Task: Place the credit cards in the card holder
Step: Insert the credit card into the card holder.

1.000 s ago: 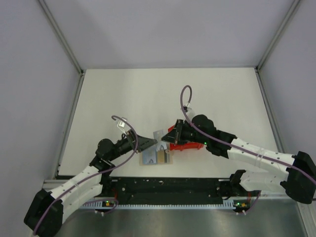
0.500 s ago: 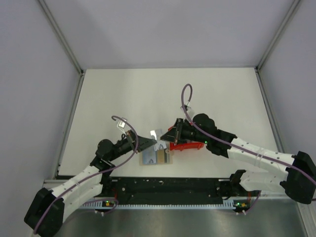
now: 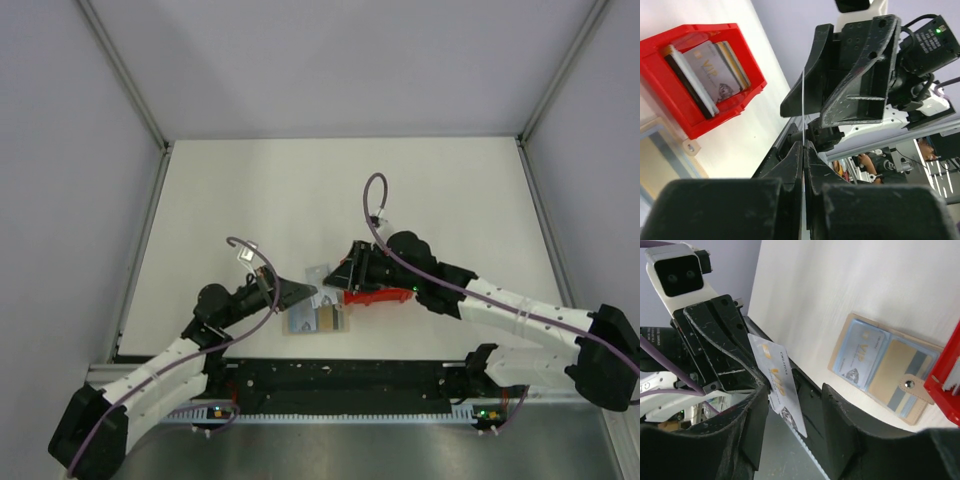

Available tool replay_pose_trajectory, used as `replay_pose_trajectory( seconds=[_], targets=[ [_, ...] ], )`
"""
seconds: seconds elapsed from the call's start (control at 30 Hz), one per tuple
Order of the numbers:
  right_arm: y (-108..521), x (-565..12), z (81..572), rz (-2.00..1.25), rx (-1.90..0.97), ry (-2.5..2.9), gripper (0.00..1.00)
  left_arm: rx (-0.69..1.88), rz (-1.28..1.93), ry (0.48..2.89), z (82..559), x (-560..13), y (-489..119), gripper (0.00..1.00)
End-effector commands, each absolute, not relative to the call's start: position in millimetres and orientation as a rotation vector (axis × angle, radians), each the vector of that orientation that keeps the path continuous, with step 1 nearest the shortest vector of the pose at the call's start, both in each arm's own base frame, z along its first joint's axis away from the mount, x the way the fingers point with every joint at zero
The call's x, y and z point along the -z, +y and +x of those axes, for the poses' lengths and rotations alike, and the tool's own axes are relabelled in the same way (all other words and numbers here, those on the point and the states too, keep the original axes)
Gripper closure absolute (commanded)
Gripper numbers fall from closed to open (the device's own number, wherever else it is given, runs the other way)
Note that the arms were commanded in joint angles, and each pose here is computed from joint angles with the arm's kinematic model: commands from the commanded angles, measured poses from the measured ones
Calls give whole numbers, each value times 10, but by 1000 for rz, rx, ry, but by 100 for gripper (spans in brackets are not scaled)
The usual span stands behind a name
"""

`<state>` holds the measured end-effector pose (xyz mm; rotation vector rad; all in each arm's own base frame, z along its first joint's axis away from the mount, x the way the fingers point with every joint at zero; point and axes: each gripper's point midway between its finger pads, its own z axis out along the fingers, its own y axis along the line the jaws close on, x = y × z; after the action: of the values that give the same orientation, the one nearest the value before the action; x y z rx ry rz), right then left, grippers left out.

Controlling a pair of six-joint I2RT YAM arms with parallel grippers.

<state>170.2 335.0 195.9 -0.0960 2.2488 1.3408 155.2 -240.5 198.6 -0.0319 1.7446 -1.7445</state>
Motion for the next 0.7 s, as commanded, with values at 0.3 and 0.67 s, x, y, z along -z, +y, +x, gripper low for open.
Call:
replay_pose_trajectory(
  seconds=[0.3, 0.67],
  targets=[
    [3052, -1443, 1778, -79, -1100, 2404, 70, 1276, -214, 2284, 1628, -881, -2146, 100],
    [3397, -928, 1586, -306, -828, 2598, 98, 1181, -202, 2356, 1647, -733, -2094, 100]
  ],
)
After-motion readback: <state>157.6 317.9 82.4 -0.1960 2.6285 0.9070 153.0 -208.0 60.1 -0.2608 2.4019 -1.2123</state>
